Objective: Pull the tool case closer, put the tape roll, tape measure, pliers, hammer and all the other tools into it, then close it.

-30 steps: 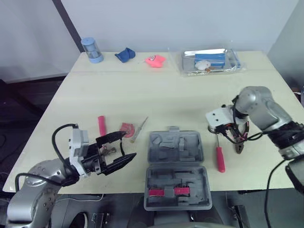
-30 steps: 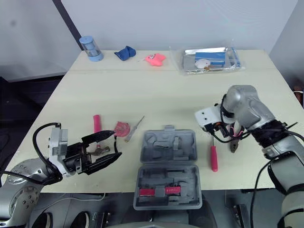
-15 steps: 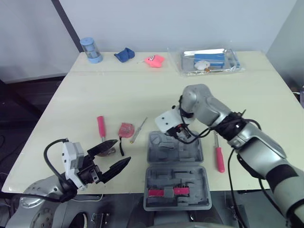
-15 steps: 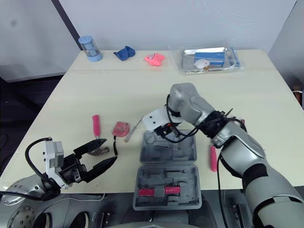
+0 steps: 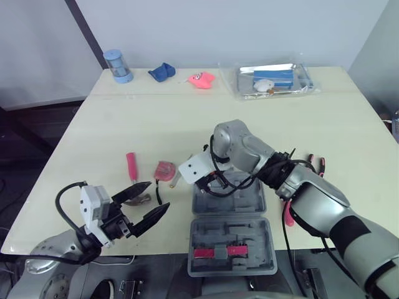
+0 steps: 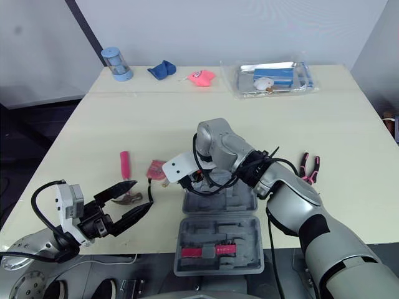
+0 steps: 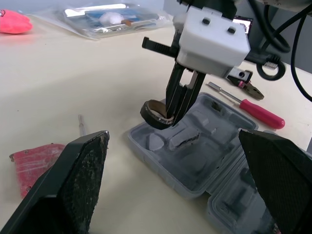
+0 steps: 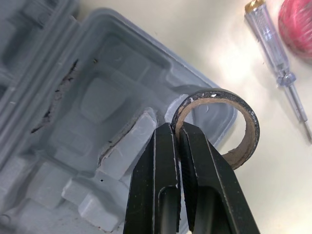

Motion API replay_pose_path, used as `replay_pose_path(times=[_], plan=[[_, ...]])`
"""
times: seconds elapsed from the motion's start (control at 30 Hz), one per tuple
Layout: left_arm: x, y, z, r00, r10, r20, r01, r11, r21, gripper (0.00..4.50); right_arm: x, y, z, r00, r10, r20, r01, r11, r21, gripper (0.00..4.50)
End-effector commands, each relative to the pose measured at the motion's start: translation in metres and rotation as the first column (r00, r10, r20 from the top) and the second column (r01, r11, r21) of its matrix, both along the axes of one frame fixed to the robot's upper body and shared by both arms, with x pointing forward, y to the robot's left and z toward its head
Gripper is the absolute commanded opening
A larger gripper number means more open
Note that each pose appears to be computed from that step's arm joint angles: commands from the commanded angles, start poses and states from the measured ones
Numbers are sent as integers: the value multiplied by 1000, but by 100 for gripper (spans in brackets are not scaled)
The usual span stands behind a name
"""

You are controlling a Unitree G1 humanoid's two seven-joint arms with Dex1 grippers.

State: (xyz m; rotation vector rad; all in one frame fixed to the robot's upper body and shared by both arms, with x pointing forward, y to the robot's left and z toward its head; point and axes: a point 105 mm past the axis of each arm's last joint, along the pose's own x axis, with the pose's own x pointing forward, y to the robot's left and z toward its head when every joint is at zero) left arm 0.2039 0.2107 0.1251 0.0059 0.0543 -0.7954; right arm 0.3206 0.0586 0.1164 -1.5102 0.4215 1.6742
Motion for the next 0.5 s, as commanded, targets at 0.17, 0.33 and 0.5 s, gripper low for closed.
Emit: replay_pose_path(times=[0.17,0.33,0.5], plan=[[-1,4,9,999,11,37,-12,999,31,450,-1,8,-1,999,31,23,-32,999,18,4],[-2,7,8,999,20,31,-21,999,41,450,-1,9,-3,999,29,18,-29,999,15,4],[-1,9,8,999,36,34,-37,998,48,450,-2,9,-8,999,31,8,-31,999,5,4]])
